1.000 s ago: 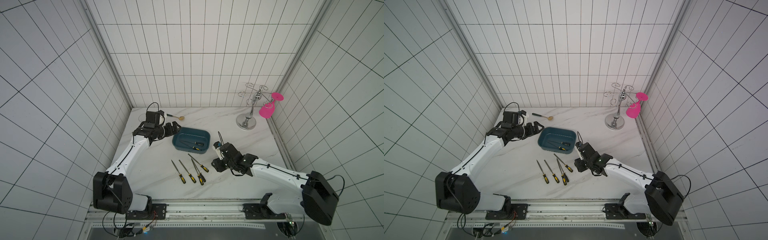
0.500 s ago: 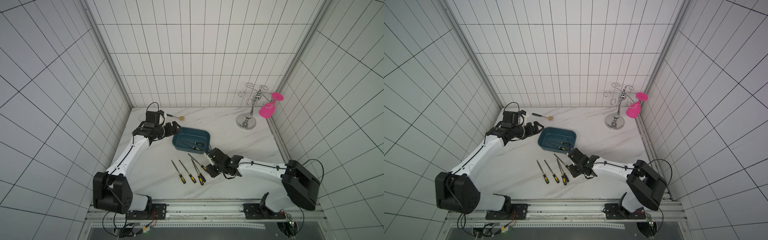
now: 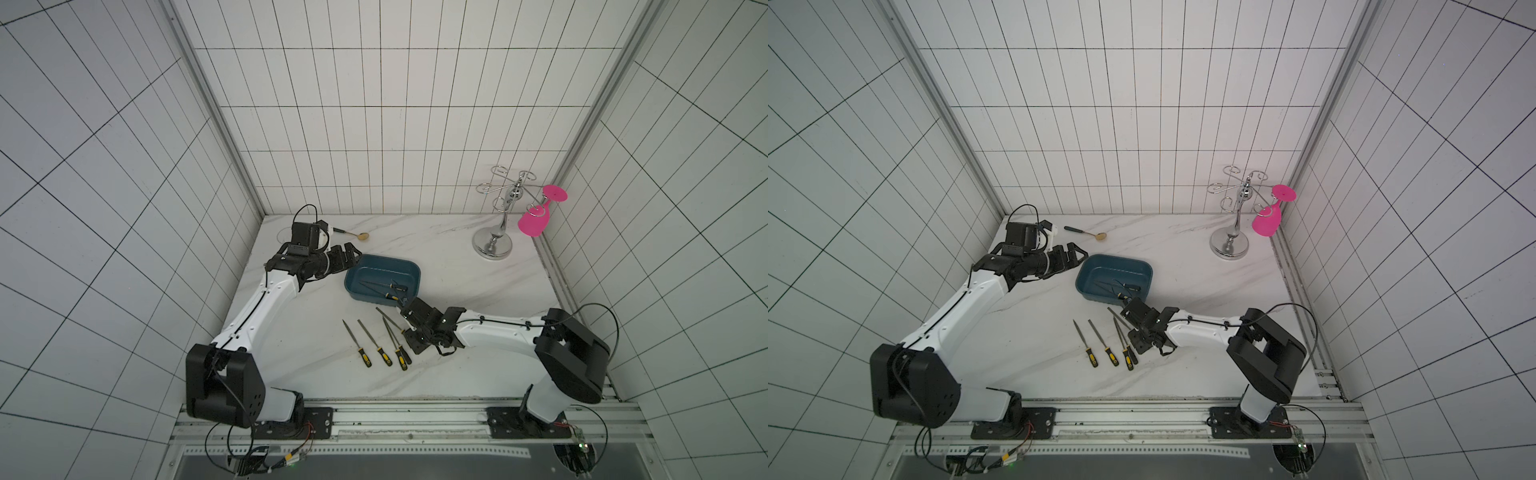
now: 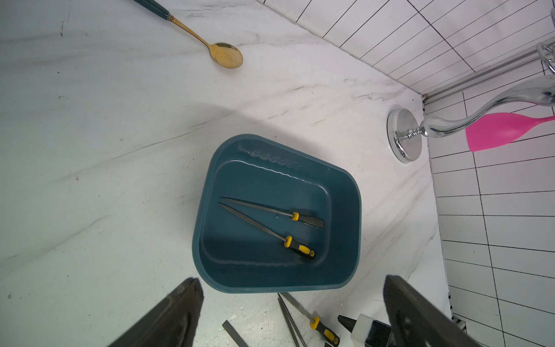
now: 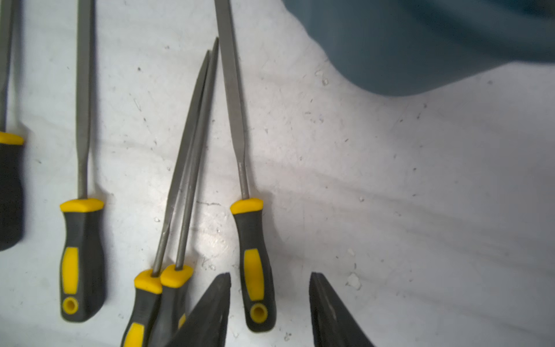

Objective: Put the file tool into the storage box
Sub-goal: Pick up the file tool from the center of the board.

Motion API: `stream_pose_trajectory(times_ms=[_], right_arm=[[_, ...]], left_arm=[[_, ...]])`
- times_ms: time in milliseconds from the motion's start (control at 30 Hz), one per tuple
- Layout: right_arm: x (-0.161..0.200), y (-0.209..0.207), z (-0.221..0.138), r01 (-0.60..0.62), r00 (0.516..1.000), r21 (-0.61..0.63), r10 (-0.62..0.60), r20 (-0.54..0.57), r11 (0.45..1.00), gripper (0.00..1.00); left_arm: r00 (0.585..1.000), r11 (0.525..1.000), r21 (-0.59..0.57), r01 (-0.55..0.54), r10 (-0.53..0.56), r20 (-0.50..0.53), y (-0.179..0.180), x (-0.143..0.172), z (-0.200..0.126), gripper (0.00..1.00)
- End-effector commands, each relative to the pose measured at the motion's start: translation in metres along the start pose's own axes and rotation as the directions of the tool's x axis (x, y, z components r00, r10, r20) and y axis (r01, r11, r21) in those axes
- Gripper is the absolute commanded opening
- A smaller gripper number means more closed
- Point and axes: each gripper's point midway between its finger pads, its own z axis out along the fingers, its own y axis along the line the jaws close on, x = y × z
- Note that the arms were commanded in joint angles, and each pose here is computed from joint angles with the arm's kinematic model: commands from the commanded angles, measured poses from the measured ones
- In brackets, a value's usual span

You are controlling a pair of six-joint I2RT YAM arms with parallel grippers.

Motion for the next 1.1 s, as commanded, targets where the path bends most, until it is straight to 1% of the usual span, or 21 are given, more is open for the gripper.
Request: stream_pose_trajectory(times_ms=[0,233,300,467,600,700,733,767,900,1067], right_arm=[[-0.011,0.002,-0.001,0.021,1.000,0.026,-0.021,0.004,0.999,0.46],[-0.011,0.005,0.006,0.043,0.999,0.034,-0.042,-0.015,0.999,0.43],[-0.009,0.005,0.008,0.045,0.999,0.036,-0.044,-0.023,0.998,0.39],[-0.005,0.005,0.011,0.045,0.998,0.038,-0.044,-0.033,0.998,0.37],[-0.004,0.004,0.013,0.048,0.998,0.048,-0.047,-0.039,0.998,0.30],[-0.002,0.003,0.013,0.050,0.998,0.056,-0.048,-0.042,0.997,0.23],[-0.003,0.003,0.012,0.052,0.998,0.061,-0.050,-0.037,0.997,0.18],[-0.003,0.002,0.010,0.051,0.998,0.065,-0.049,-0.032,0.997,0.16],[-0.009,0.003,-0.002,0.056,0.998,0.073,-0.056,0.009,0.996,0.13],[-0.013,0.002,-0.021,0.072,0.996,0.068,-0.076,0.055,0.995,0.12]], left_arm=[[0.999,1.000,0.000,-0.027,0.027,0.027,-0.004,-0.008,-0.006,0.98],[0.999,1.000,0.000,-0.026,0.026,0.027,-0.004,-0.008,-0.006,0.98],[0.999,1.000,-0.001,-0.025,0.025,0.026,-0.004,-0.008,-0.006,0.98],[0.999,1.000,-0.001,-0.027,0.027,0.030,-0.004,-0.009,-0.008,0.98],[0.999,1.000,-0.001,-0.027,0.027,0.029,-0.004,-0.009,-0.007,0.98],[0.999,1.000,-0.002,-0.027,0.027,0.029,-0.004,-0.009,-0.007,0.98],[0.999,1.000,-0.002,-0.030,0.030,0.031,-0.004,-0.009,-0.008,0.98],[0.999,1.000,-0.004,-0.029,0.029,0.032,-0.004,-0.009,-0.008,0.98],[0.998,0.999,-0.016,-0.034,0.035,0.043,-0.003,-0.010,-0.010,0.98],[0.997,0.999,-0.030,-0.045,0.047,0.064,-0.002,-0.013,-0.015,0.98]])
